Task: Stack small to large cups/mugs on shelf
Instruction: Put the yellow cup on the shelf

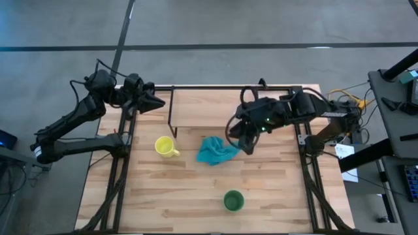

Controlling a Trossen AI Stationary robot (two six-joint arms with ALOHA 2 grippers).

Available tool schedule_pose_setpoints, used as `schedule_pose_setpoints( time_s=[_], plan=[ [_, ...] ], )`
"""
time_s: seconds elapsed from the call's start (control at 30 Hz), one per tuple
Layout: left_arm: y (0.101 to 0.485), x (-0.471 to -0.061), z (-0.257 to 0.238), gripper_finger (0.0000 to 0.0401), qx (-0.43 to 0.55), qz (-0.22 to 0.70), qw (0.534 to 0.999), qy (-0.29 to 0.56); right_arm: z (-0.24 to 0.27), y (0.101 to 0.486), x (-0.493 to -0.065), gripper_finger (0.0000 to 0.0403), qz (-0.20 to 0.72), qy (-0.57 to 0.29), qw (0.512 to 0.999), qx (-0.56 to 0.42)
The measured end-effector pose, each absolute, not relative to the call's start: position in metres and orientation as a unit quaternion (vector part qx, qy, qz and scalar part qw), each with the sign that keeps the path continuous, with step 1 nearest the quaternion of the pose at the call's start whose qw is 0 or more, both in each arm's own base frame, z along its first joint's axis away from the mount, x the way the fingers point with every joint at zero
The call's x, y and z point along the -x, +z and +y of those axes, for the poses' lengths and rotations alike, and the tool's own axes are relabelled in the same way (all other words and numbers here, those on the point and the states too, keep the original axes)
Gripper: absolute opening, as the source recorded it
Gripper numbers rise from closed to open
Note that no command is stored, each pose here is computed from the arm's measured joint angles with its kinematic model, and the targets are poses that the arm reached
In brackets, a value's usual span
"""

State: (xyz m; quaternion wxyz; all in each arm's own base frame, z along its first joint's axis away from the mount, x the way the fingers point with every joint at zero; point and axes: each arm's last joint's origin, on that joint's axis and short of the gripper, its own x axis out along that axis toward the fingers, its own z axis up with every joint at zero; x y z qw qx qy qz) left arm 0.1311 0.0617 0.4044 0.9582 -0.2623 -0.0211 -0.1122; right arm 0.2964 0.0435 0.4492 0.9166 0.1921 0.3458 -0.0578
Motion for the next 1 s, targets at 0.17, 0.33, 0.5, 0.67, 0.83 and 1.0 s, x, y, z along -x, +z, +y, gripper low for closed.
schedule_pose_setpoints(
  time_s=[0.17,0.33,0.5,0.67,0.83,1.0],
  plan=[
    [0.401,-0.134,0.062,0.0039,0.287,-0.001,0.948,-0.138,0.049,0.442,-0.305,0.0089,0.329,-0.048,0.922,-0.197],
    [0.394,-0.142,0.064,0.0039,0.343,0.047,0.919,-0.190,0.051,0.428,-0.309,0.0088,0.346,-0.051,0.917,-0.193],
    [0.397,-0.138,0.058,0.0039,0.338,0.043,0.918,-0.203,0.052,0.418,-0.311,0.0091,0.362,-0.054,0.911,-0.190],
    [0.402,-0.129,0.053,0.0038,0.330,0.029,0.923,-0.198,0.052,0.412,-0.312,0.0088,0.371,-0.056,0.908,-0.188],
    [0.390,-0.119,0.048,0.0038,0.355,0.067,0.919,-0.158,0.052,0.410,-0.312,0.0088,0.373,-0.057,0.907,-0.187],
    [0.373,-0.103,0.040,0.0037,0.360,0.112,0.923,-0.078,0.052,0.410,-0.312,0.0091,0.374,-0.057,0.907,-0.187]
  ],
)
